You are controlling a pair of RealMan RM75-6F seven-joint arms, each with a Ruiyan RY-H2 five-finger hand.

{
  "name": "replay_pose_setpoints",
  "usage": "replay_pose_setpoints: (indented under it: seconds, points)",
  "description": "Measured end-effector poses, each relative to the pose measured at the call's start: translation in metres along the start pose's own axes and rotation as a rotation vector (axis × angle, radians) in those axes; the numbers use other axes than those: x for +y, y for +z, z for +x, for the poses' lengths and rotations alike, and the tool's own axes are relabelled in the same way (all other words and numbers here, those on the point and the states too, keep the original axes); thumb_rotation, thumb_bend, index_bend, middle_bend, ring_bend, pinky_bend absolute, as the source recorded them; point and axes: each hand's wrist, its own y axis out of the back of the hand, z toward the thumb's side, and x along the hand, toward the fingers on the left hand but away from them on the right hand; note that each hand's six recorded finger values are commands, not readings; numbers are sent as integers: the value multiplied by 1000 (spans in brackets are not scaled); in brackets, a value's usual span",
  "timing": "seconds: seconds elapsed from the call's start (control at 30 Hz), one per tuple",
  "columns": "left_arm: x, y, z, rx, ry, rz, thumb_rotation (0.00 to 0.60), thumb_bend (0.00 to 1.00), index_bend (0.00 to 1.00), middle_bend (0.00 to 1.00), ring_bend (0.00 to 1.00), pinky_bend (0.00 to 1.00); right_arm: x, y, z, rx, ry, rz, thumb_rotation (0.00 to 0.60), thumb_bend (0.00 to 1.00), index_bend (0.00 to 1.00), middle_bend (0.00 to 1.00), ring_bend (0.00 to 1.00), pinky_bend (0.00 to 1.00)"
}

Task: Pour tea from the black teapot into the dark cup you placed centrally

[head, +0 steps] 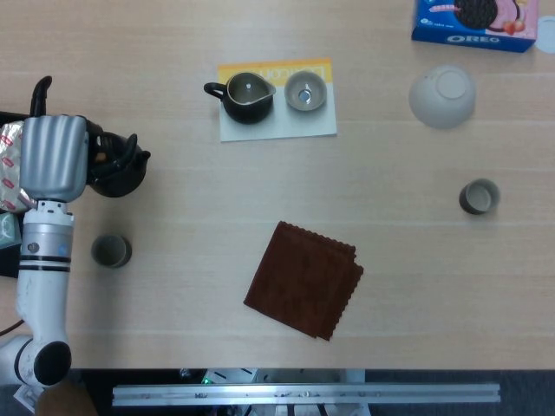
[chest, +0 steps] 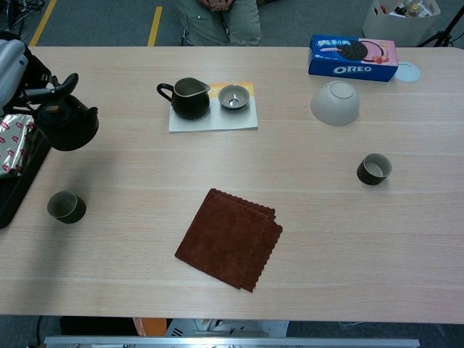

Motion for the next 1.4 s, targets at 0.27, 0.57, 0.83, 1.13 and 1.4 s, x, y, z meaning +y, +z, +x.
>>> replay_pose_setpoints:
  seconds: [0.27, 0.57, 0.83, 1.13, 1.4]
  points:
    - [-3, -1, -2, 2, 11, 14, 468, 302, 1000, 1000, 880, 122, -2, 1, -1, 2, 6, 3, 600, 122, 220, 155, 13, 129]
    - [-2, -4, -2, 1, 27, 17, 529, 302, 1000, 1000, 877, 130, -2, 3, -1, 4, 7, 6, 600, 122, 219, 155, 13, 129]
    - [2, -1, -6, -38, 36, 18, 536, 304, 1000, 1000, 873, 130, -8, 17, -3, 54, 38, 35, 600, 122, 219, 155, 13, 129]
    - [9, 3, -13, -80, 26, 10, 544, 304, 1000, 1000, 871, 130, -25, 60, -18, 212, 119, 133, 600, 122, 219, 155, 13, 129]
    - [12, 6, -17, -100, 8, -5, 542, 305, 1000, 1000, 868, 130, -48, 106, -36, 359, 189, 254, 600, 121, 219, 196, 40, 133]
